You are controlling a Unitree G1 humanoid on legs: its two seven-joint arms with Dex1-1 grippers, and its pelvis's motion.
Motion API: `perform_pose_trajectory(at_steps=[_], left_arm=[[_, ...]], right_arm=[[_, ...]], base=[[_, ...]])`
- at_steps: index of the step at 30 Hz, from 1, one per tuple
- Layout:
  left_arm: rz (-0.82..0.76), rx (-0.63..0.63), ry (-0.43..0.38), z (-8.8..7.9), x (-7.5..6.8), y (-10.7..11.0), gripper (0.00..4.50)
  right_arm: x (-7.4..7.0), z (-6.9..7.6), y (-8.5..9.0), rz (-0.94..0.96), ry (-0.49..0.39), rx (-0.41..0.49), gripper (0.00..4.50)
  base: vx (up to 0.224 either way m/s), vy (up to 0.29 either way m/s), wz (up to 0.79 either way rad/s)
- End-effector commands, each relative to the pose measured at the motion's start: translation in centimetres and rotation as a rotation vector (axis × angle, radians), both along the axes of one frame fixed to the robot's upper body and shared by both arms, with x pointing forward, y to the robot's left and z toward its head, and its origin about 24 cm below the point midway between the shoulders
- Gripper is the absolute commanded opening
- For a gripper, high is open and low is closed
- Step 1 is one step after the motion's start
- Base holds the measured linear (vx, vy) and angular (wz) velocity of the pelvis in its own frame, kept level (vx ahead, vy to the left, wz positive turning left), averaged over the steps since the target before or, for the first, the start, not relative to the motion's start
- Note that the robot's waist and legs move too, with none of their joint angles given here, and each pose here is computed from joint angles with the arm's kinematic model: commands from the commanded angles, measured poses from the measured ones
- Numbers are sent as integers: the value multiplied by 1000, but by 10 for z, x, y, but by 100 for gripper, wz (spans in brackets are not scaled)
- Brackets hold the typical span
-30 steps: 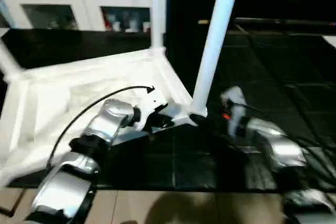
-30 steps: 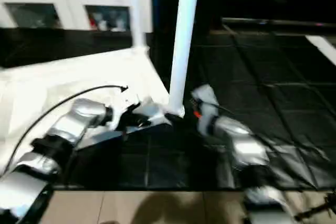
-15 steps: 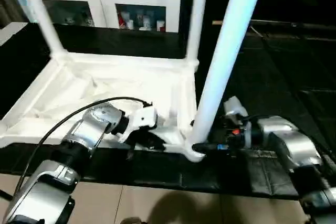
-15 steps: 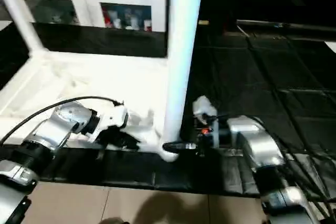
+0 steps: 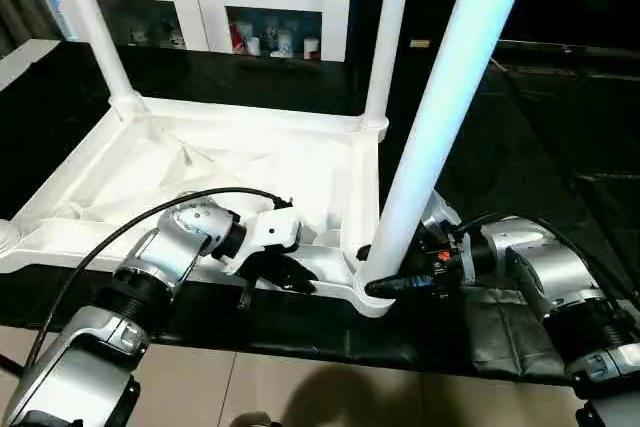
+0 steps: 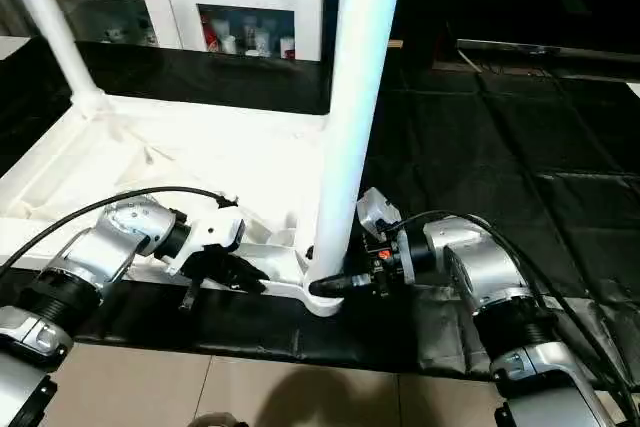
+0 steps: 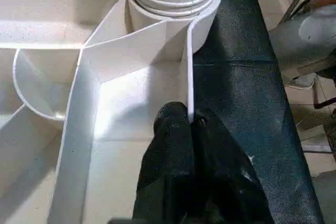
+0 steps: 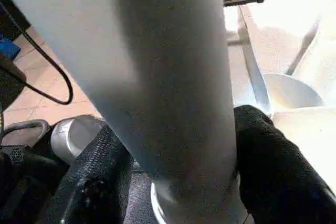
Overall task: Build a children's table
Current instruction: Rotate leg to tighten
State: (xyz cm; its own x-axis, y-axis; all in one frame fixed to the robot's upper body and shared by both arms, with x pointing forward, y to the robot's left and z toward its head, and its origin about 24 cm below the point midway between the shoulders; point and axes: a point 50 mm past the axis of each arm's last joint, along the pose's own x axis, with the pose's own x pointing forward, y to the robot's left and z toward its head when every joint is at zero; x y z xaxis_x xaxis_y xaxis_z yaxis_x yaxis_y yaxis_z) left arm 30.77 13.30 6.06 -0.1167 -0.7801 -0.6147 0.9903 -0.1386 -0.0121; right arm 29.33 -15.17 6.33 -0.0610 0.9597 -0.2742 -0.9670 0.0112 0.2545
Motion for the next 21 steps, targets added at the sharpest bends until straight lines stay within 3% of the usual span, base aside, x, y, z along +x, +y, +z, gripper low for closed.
perform_pose_trajectory(at_steps=[1,12,16,20,21], left_arm=[[-27,24,-8,-3,-2,-5,0],[115,-32,-13,-1,9,-9,0],[222,-73,-14,2,17,-17,0],[343,-105,-27,4,27,-28,0],[343,-105,-27,4,27,-28,0]], right_arm=[[-1,1,2,41,4,-4,242],[-9,-7,7,20,24,29,216],[-2,-16,15,-194,12,54,213],[12,-31,28,-503,29,-5,206],[12,-31,28,-503,29,-5,206]], base=[[0,0,0],[0,0,0],[0,0,0],[0,0,0],[0,0,0]])
